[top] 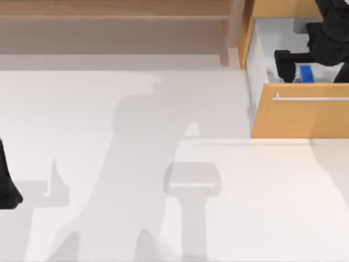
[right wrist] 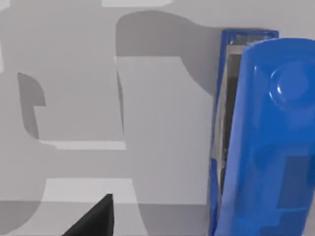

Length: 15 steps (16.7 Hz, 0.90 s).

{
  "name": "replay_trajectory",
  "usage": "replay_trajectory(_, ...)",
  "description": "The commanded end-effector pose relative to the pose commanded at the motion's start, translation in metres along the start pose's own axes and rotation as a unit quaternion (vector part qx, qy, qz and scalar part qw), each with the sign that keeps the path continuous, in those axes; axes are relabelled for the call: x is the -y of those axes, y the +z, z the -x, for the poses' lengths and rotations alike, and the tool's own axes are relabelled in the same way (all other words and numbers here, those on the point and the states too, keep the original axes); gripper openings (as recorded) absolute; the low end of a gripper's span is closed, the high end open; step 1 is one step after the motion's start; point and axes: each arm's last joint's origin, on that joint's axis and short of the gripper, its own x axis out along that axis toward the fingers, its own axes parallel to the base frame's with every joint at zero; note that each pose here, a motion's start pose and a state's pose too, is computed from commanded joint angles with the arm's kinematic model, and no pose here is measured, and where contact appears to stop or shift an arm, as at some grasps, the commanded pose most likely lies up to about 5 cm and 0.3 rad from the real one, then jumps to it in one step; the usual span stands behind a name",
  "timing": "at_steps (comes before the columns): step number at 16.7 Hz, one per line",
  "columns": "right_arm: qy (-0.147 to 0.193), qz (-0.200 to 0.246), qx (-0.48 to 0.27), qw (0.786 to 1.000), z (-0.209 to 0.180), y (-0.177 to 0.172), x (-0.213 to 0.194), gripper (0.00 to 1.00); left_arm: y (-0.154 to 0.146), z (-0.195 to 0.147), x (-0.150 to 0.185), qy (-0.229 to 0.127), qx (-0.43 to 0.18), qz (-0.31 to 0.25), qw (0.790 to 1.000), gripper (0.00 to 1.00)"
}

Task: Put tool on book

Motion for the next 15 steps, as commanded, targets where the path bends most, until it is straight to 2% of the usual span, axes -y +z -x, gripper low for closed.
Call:
replay_trajectory(10,0.001,-0.001,0.001,1.000,-0.034,0.003,0.000,1.00,0.000,0.000,0.000,0.000,0.000,0.000,1.000,1.00)
replay_trajectory(14,0.001,-0.001,0.001,1.000,-0.034,0.003,0.000,1.00,0.000,0.000,0.000,0.000,0.000,0.000,1.000,1.00)
replay_trajectory(15,0.001,-0.001,0.001,1.000,-0.034,0.003,0.000,0.92,0.000,0.000,0.000,0.000,0.000,0.000,1.000,1.00)
